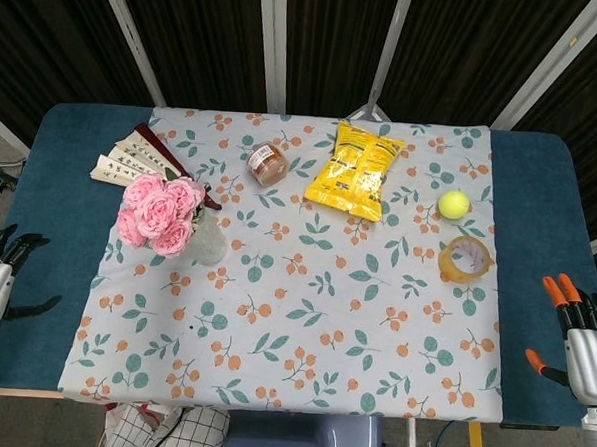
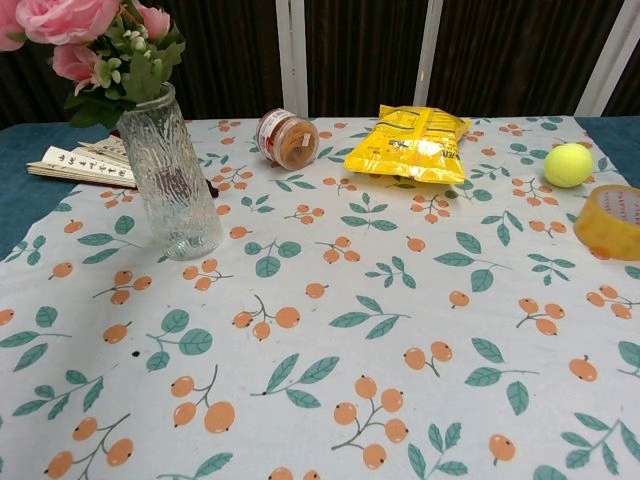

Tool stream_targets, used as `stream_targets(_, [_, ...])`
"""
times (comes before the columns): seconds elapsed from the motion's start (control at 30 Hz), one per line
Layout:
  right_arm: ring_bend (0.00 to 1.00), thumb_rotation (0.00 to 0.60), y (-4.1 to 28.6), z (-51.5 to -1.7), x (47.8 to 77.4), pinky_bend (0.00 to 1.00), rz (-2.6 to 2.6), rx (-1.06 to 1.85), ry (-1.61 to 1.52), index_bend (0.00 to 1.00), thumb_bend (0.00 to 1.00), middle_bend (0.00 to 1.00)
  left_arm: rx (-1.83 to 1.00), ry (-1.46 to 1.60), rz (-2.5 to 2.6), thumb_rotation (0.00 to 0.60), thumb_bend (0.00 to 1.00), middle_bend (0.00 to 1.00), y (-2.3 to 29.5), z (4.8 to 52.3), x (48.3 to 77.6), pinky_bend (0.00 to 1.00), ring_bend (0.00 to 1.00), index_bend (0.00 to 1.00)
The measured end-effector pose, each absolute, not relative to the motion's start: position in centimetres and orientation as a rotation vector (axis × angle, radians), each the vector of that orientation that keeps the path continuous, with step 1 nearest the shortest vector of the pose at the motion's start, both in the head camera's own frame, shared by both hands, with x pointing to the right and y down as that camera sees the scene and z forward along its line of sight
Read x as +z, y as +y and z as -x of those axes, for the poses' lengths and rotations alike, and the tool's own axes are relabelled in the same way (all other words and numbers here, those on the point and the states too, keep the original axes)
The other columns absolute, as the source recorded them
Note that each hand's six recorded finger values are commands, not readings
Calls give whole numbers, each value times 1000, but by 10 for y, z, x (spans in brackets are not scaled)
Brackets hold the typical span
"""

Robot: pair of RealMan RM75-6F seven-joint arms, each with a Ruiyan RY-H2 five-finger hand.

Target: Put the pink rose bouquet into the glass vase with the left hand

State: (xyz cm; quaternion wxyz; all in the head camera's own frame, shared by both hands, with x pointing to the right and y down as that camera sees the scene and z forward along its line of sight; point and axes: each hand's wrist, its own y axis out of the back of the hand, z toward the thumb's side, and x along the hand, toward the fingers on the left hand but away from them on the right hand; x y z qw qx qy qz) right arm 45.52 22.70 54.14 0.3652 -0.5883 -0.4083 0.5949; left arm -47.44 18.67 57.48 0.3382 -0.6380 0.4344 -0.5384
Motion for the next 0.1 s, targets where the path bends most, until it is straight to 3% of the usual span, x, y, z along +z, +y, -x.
stream_targets(0.1, [85, 600, 227, -455, 542, 1, 1513, 1533, -1047, 97, 237, 18, -1365, 1167, 1661, 600, 234, 177, 187, 476, 568, 51, 18, 214])
